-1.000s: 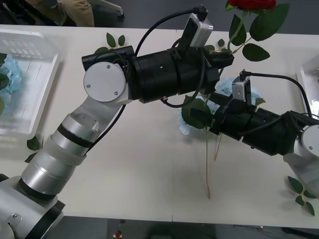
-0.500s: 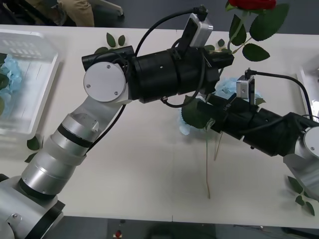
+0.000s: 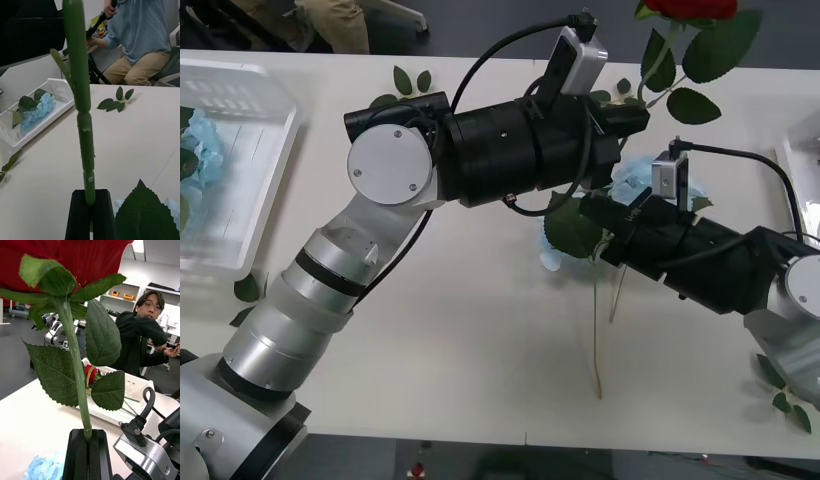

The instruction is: Put the red flowers into the right box and the blue flowers into the left box

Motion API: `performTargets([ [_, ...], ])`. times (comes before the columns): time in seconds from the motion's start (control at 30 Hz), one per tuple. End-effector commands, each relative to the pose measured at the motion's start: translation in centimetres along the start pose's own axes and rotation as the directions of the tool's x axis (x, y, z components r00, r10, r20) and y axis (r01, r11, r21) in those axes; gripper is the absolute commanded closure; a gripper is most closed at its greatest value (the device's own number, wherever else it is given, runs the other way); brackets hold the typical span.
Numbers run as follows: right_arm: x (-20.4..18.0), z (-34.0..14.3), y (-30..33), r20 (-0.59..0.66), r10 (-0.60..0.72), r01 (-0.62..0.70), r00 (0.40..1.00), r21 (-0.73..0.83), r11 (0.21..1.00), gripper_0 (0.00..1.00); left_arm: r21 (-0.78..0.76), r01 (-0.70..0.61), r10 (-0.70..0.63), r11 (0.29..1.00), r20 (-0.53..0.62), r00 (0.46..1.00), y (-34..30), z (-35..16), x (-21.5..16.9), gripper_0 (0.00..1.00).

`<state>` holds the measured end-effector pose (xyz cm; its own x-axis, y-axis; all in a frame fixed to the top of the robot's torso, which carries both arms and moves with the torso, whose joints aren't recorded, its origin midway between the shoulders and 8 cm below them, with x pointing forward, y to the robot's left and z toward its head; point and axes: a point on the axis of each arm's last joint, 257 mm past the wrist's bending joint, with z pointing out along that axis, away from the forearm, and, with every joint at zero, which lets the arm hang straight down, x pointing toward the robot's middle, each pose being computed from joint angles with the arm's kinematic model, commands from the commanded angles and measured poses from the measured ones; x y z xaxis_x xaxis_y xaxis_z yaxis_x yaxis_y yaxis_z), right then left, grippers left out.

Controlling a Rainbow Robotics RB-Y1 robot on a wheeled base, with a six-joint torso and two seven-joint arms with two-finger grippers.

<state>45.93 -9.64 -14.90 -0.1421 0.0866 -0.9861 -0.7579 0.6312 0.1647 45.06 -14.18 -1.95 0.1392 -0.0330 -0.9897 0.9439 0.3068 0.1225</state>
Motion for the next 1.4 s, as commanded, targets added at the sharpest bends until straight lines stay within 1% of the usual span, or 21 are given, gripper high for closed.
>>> performTargets([
  [0.03, -0.6, 0.3, 1.0, 0.024, -0.02, 0.02, 1.0, -0.015, 1.0, 1.0, -0.004, -0.038, 0.038, 0.999, 0.043, 0.998, -0.1, -0.3, -2.3, 1.0],
  [0.27, -0.5, 0.3, 1.0, 0.024, -0.019, 0.019, 1.0, -0.015, 1.0, 1.0, -0.004, -0.038, 0.038, 0.999, 0.043, 0.998, -0.1, -0.3, -2.3, 1.0],
  [0.3, -0.6, 0.3, 1.0, 0.024, -0.02, 0.02, 1.0, -0.015, 1.0, 1.0, -0.004, -0.038, 0.038, 0.999, 0.043, 0.998, -0.1, -0.3, -2.3, 0.91],
  [0.33, -0.5, 0.3, 0.9, 0.023, -0.018, 0.018, 1.0, -0.014, 1.0, 1.0, -0.004, -0.038, 0.038, 0.999, 0.043, 0.998, -0.1, -0.3, -2.3, 0.57],
  [0.37, -0.6, 0.3, 1.0, 0.024, -0.021, 0.022, 0.999, -0.015, 1.0, 1.0, -0.004, -0.038, 0.038, 0.999, 0.043, 0.998, -0.1, -0.3, -2.3, 0.29],
  [0.43, -0.5, 0.3, 0.9, 0.023, -0.02, 0.021, 1.0, -0.013, 1.0, 1.0, -0.004, -0.038, 0.038, 0.999, 0.043, 0.998, -0.1, -0.3, -2.3, 0.1],
  [0.47, -0.6, 0.3, 1.0, 0.024, -0.021, 0.022, 0.999, -0.015, 1.0, 1.0, -0.004, -0.038, 0.038, 0.999, 0.043, 0.998, -0.1, -0.3, -2.3, 0.06],
  [0.6, -0.5, 0.3, 1.0, 0.023, -0.02, 0.021, 1.0, -0.014, 1.0, 1.0, -0.004, -0.038, 0.038, 0.999, 0.043, 0.998, -0.1, -0.3, -2.3, 0.02],
  [0.63, -0.5, 0.3, 1.0, 0.023, -0.02, 0.021, 1.0, -0.014, 1.0, 1.0, -0.004, -0.038, 0.038, 0.999, 0.043, 0.998, -0.1, -0.3, -2.3, 0.0],
  [1.0, -0.2, -0.3, 0.5, 0.018, -0.007, 0.007, 1.0, -0.001, 1.0, 1.0, -0.004, -0.038, 0.038, 0.999, 0.043, 0.998, -0.1, -0.3, -2.3, 0.0],
  [1.1, 0.3, -1.3, -0.3, 0.0, -0.005, 0.005, 1.0, 0.014, 1.0, 1.0, -0.004, -0.038, 0.038, 0.999, 0.043, 0.998, -0.1, -0.3, -2.3, 0.0],
  [1.27, 1.8, -4.1, -2.9, -0.041, 0.0, 0.004, 0.999, 0.087, 0.996, 1.0, -0.004, -0.038, 0.038, 0.999, 0.043, 0.998, -0.1, -0.3, -2.3, 0.0],
  [1.3, 2.2, -5.0, -3.6, -0.049, 0.006, 0.0, 0.999, 0.109, 0.994, 1.0, -0.023, -0.001, 0.002, 1.0, 0.033, 0.999, 0.3, -0.6, -0.8, 0.0],
  [1.4, 2.6, -6.9, -5.1, -0.063, 0.012, -0.002, 0.998, 0.153, 0.988, 1.0, -0.058, -0.021, 0.024, 0.998, 0.039, 0.999, 1.9, -1.5, -1.4, 0.0],
])
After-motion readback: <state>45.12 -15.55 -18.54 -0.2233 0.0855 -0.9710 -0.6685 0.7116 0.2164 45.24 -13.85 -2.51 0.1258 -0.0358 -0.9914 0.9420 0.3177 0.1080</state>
